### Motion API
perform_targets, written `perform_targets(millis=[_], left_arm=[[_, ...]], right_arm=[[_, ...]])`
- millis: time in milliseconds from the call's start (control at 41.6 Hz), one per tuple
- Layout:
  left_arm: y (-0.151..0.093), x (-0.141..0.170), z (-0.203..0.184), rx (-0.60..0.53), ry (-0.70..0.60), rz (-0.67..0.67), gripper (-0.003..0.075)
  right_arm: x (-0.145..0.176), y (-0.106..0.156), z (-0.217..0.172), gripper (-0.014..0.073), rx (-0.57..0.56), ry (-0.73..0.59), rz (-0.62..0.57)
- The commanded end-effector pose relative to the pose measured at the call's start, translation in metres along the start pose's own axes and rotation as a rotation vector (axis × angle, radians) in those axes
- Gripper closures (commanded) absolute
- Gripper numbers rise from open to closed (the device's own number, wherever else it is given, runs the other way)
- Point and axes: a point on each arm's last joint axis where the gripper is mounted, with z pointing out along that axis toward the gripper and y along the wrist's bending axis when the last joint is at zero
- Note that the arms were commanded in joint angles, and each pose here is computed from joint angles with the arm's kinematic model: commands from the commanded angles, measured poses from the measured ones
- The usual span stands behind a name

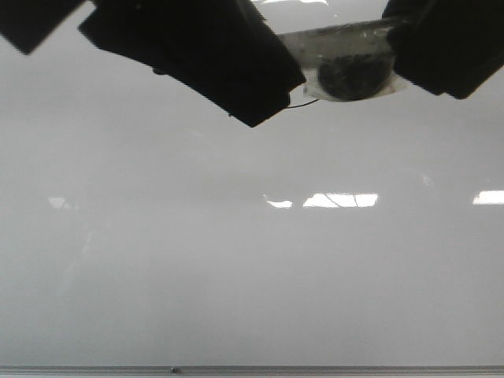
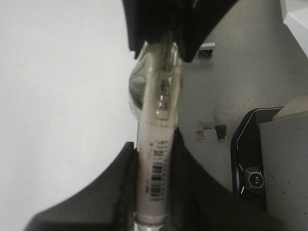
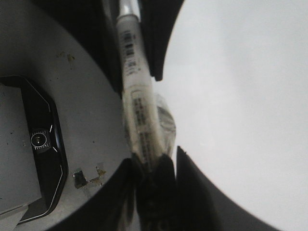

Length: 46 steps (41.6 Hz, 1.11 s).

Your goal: Write number 5 on whiteboard

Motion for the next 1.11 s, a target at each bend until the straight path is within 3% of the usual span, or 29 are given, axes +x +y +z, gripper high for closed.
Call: perform_targets(millis=[0,48,144,288,505,769,1081], left_arm=[[0.005,-0.016,-0.015,-0.07,-0.115,-0.031,0.071],[0.005,-0.016,-0.015,-0.071,-0.114,-0.03,0.0713],[0.006,-0.015,-0.015,-0.079,-0.105,-0.016,0.0713],[0.007,-0.012,-0.016,-0.096,-0.071,0.019,0.0713],[0.015,-0.005,-0.029,-0.208,-0.016,0.011,0.0713],[0.051,0.028,-0.054,-0.415,0.083,-0.246,0.0713],[0.106,0.102,-0.1,-0.703,0.134,-0.729,0.0712]], right_arm=[[-0.008,-0.004,-0.013,0.0181,0.034,-0.085,0.01],[-0.008,-0.004,-0.013,0.01,0.034,-0.084,0.015],[-0.005,-0.004,-0.015,0.0032,0.048,-0.068,0.009],[0.007,-0.009,-0.033,0.0034,0.14,-0.042,0.074],[0.038,-0.017,-0.074,0.0034,0.331,-0.002,0.286],[0.053,-0.012,-0.099,0.0034,0.367,-0.057,0.342],[0.053,-0.012,-0.098,0.0034,0.366,-0.055,0.344]])
